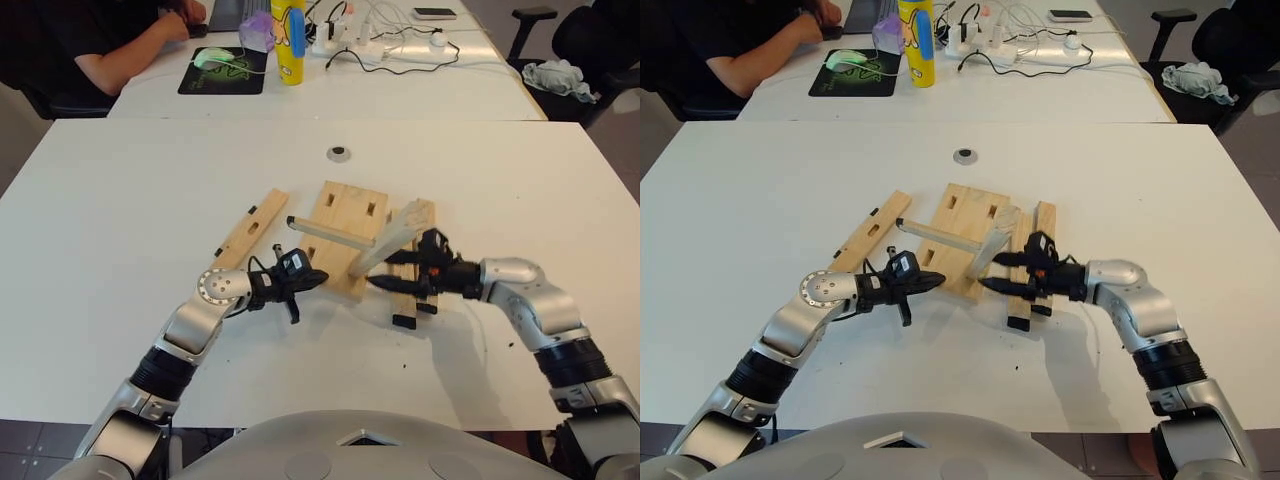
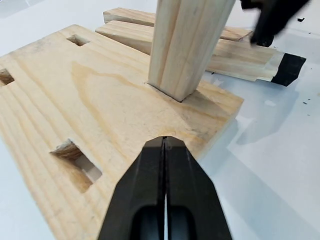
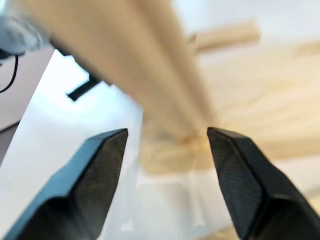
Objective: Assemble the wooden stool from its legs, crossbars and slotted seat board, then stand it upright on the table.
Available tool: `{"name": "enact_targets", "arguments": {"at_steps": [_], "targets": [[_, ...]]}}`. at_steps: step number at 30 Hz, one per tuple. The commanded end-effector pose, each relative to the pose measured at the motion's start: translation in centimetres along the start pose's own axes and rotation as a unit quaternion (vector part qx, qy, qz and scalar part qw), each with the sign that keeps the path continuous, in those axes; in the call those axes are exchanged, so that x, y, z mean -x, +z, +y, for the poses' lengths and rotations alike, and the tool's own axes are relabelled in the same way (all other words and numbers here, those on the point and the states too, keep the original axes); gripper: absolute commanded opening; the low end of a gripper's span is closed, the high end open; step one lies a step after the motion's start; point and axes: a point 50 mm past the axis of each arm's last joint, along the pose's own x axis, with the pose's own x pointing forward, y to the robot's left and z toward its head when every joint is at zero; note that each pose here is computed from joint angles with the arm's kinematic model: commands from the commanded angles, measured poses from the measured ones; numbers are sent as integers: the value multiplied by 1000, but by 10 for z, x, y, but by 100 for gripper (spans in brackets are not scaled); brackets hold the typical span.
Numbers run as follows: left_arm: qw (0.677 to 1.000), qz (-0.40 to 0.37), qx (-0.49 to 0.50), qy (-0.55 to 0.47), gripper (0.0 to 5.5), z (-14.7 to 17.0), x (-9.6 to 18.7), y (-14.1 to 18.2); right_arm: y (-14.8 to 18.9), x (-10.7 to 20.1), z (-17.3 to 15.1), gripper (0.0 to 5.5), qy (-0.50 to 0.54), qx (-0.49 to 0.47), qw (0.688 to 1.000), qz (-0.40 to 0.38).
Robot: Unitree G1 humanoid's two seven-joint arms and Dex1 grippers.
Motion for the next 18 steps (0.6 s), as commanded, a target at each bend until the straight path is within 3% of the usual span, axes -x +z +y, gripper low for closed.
{"name": "enact_targets", "arguments": {"at_steps": [1,4,10,13,18], "targets": [[999,43,26,11,0,0,3,-18,14,9,-5,362,-23,15,999,-29],[999,40,30,16,0,-1,3,-18,17,23,-2,406,-22,15,999,-30],[998,40,34,28,0,-2,6,-19,47,75,-1,406,-49,-1,997,-66],[998,43,41,34,0,-4,8,-22,93,93,6,363,-25,-12,988,-155],[997,43,52,39,0,-7,12,-24,160,78,49,277,133,-14,949,-286]]}}
